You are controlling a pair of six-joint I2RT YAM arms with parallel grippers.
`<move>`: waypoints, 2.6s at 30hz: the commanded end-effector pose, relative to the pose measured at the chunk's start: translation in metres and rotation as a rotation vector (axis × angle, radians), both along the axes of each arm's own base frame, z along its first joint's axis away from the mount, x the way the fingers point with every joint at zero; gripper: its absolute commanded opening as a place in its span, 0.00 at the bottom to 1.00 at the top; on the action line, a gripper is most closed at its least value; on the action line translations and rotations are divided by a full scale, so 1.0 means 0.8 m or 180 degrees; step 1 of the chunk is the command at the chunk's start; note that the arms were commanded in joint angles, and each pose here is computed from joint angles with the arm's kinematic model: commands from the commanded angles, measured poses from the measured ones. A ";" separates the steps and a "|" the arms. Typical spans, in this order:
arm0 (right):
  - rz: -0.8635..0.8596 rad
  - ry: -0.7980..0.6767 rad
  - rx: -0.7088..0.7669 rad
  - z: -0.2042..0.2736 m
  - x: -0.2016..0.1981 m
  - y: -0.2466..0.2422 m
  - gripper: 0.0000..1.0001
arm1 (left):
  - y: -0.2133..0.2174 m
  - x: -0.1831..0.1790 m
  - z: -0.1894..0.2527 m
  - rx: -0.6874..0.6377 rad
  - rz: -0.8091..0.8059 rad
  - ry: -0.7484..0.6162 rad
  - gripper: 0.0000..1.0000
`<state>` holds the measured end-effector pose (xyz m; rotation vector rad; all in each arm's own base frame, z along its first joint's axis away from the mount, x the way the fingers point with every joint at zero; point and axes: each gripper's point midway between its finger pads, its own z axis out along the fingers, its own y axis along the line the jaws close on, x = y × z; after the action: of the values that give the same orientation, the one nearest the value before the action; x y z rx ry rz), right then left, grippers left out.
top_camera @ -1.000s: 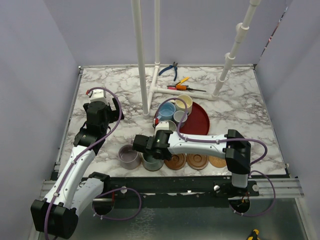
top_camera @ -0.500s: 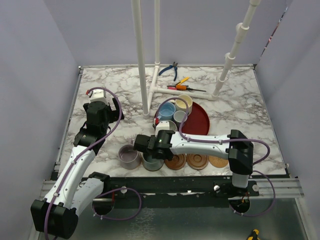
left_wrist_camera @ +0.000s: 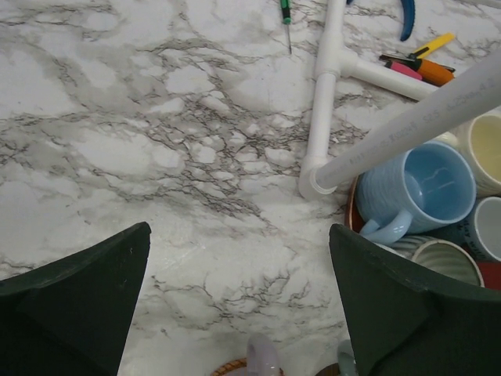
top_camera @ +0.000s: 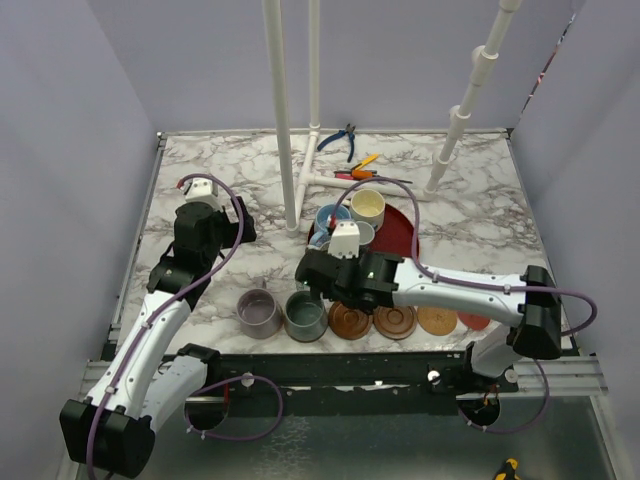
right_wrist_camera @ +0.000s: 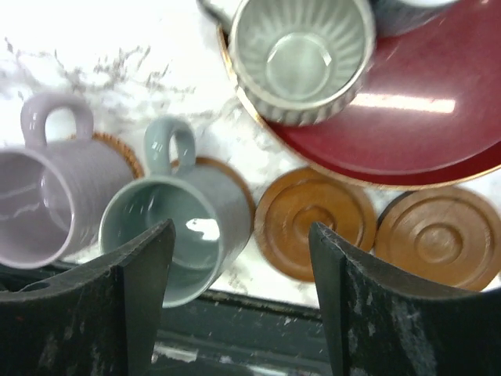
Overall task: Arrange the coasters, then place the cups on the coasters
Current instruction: Place the cup on the coaster, then pick up the cup from the tray.
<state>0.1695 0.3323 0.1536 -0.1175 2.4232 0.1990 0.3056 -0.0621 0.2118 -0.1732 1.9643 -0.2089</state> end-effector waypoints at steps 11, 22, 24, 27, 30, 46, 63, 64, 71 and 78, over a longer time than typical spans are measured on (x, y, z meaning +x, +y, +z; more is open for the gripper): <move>-0.0175 -0.0580 0.0555 0.045 0.161 -0.137 0.74 | -0.111 -0.046 0.014 -0.0418 -0.0596 0.0388 0.95; -0.0392 -0.0489 0.0949 0.018 0.177 -0.214 0.74 | -0.176 -0.069 -0.033 -0.0709 -0.0641 0.0799 0.96; -0.0361 -0.0451 0.0986 0.015 0.176 -0.211 0.74 | -0.184 -0.071 -0.041 -0.0738 -0.0662 0.0832 0.96; -0.0362 -0.0395 0.1012 0.011 0.177 -0.208 0.74 | -0.192 -0.072 -0.048 -0.0756 -0.0673 0.0872 0.96; -0.0378 -0.0376 0.1033 0.009 0.179 -0.206 0.74 | -0.198 -0.074 -0.058 -0.0743 -0.0696 0.0961 0.96; -0.0522 -0.0444 0.1015 0.018 0.187 -0.215 0.74 | -0.210 -0.117 -0.119 -0.0762 -0.0751 0.1426 0.96; -0.0588 -0.0360 0.0996 0.006 0.186 -0.218 0.74 | -0.226 -0.118 -0.126 -0.0780 -0.0811 0.1458 0.96; -0.0589 -0.0358 0.0994 0.006 0.187 -0.218 0.74 | -0.227 -0.118 -0.127 -0.0785 -0.0815 0.1459 0.96; -0.0577 -0.0336 0.1008 0.005 0.188 -0.216 0.74 | -0.233 -0.118 -0.123 -0.0825 -0.0860 0.1454 0.96; -0.0587 -0.0335 0.1000 0.004 0.188 -0.218 0.73 | -0.237 -0.118 -0.122 -0.0858 -0.0895 0.1441 0.96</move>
<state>0.3144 0.1589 0.1517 0.2087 2.2664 0.4652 0.2133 -0.2411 0.1120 -0.1307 2.4058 -0.6104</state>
